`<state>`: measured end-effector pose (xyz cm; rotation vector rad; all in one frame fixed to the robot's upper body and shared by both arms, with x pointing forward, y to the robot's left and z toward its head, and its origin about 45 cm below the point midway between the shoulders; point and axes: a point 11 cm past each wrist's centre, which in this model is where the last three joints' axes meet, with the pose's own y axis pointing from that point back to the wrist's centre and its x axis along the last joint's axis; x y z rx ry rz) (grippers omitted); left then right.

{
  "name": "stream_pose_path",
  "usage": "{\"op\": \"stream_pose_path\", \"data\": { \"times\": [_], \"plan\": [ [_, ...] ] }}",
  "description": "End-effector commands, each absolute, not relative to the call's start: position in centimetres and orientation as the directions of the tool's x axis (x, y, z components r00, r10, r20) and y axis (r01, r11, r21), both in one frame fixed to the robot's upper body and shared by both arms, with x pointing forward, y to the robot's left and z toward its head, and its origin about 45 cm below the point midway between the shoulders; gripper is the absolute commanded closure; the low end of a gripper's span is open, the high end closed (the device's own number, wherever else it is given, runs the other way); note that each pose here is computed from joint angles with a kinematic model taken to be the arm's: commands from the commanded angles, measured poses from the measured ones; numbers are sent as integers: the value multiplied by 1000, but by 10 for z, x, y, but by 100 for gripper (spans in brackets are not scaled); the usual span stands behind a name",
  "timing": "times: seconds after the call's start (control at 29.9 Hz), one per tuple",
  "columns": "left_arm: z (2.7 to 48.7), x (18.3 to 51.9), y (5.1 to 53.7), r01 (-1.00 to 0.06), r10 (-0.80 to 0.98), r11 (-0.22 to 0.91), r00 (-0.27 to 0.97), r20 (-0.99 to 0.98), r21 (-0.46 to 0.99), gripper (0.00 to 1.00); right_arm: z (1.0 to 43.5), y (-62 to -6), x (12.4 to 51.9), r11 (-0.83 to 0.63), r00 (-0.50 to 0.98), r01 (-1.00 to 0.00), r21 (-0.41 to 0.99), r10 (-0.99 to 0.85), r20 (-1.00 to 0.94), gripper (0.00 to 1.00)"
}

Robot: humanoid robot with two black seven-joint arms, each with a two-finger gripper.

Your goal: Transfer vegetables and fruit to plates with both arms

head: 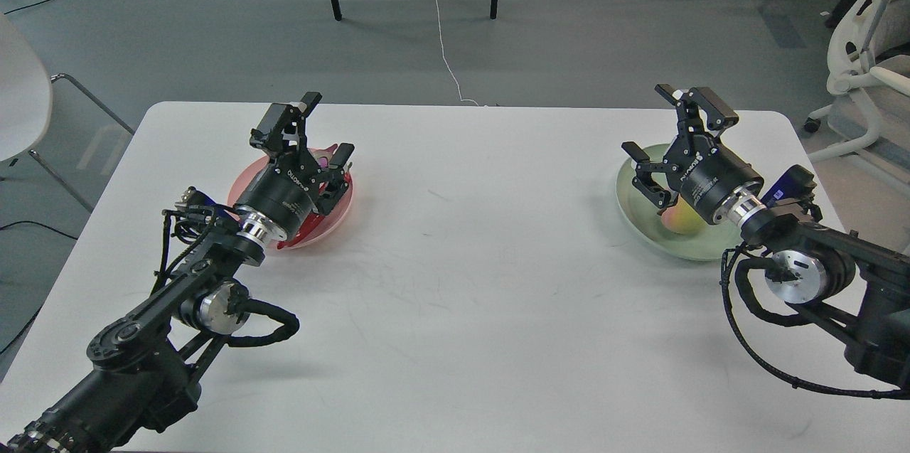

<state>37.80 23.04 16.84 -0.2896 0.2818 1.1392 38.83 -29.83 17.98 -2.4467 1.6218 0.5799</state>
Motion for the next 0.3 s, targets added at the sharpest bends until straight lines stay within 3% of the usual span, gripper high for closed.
{"op": "stream_pose_path", "data": {
  "times": [0.0,0.27],
  "plan": [
    [171,377,229,-906,827,412,418,-377,-102,1,182,-301,385,-383,321,-922,60,-841,-435,2],
    [178,380,232,-912,828,391,408,-384,-127,1,199,-306,388,-363,322,-932,1,-827,-461,2]
  ]
}}
